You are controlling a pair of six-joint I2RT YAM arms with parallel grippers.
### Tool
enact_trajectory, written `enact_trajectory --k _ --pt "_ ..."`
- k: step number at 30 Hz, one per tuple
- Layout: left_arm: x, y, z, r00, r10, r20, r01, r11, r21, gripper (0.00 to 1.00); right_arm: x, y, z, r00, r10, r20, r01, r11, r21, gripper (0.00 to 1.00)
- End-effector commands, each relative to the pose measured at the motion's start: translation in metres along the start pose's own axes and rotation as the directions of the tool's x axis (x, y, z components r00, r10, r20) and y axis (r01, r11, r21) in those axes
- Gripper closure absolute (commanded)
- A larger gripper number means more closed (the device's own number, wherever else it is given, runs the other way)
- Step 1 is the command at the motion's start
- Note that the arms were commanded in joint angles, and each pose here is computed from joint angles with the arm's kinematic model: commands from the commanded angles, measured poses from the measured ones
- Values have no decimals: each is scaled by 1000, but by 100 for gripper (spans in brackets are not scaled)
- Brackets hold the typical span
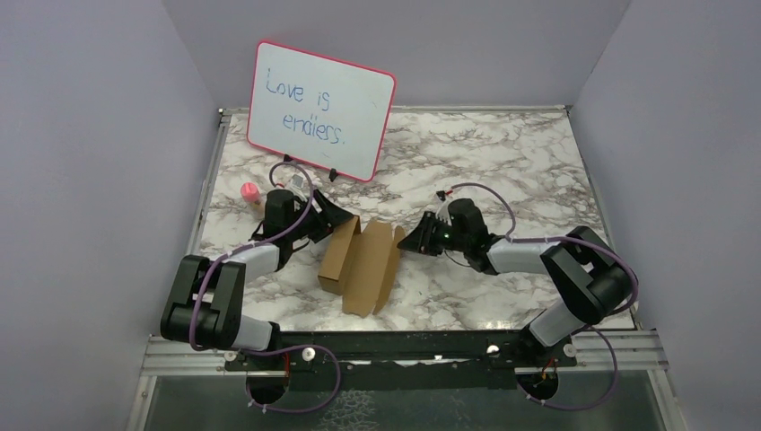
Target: Fold the paper box
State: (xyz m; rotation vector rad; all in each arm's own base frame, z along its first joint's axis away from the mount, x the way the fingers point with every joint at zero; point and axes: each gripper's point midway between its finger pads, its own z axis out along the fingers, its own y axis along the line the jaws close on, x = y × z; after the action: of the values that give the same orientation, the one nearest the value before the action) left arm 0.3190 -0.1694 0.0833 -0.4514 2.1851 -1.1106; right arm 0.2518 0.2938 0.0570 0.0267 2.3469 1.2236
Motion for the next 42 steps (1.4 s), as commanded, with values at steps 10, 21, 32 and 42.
enact_trajectory --k 10,21,32,42 --pt "-10 1 -13 995 -55 82 55 998 -1 30 -42 20 4 993 -98 72 95 994 46 74" --pt "-1 7 -13 995 -76 64 76 997 3 30 -23 -5 18 999 -52 12 51 996 79 72" --pt "-7 2 -17 994 -54 97 53 999 11 30 -44 -1 11 984 -166 58 157 978 136 99" --pt "-47 -20 -38 976 138 168 -122 987 -104 9 -111 42 -22 828 -561 4 543 803 247 99"
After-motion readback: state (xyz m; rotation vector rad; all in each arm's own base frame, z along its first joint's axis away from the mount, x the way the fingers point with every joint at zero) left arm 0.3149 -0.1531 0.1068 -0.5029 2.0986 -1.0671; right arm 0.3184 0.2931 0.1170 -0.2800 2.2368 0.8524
